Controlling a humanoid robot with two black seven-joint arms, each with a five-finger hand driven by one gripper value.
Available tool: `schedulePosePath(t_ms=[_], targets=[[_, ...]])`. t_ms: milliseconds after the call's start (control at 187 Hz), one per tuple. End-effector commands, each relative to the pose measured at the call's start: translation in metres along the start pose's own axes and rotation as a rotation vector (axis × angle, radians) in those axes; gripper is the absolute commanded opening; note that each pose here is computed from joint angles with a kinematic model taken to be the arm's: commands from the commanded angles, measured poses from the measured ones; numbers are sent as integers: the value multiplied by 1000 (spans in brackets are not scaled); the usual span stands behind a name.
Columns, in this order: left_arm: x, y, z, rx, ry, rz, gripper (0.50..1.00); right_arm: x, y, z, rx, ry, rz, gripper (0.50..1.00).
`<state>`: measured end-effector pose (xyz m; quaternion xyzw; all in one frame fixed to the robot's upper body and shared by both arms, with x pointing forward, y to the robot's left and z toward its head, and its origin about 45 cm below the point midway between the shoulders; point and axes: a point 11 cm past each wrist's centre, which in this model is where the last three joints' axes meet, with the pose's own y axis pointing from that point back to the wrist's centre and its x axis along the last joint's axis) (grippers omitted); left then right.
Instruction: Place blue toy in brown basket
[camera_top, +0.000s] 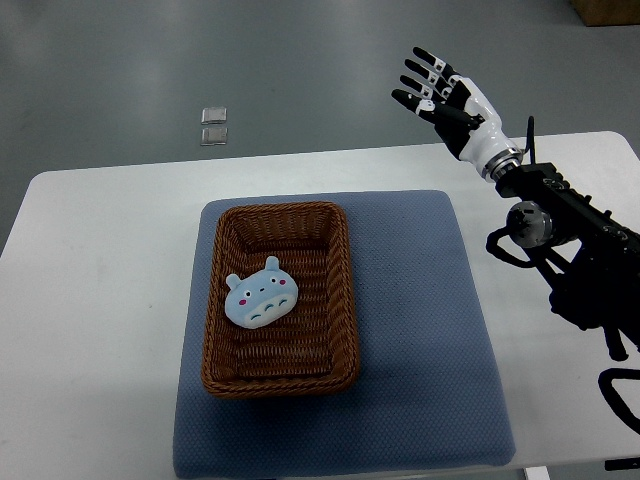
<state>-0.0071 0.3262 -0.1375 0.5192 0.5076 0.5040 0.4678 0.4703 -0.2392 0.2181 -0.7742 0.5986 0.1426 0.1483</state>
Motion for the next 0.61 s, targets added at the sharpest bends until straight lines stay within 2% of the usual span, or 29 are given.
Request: schedulePosePath(t_ms=[0,273,604], targets=[[0,0,0,0,0,0,1000,16,8,17,-11,-126,90,901],[0,0,0,0,0,0,1000,45,20,35,-48,-163,277,901],[0,0,0,0,0,0,1000,44,20,37,-54,-147,283,903]])
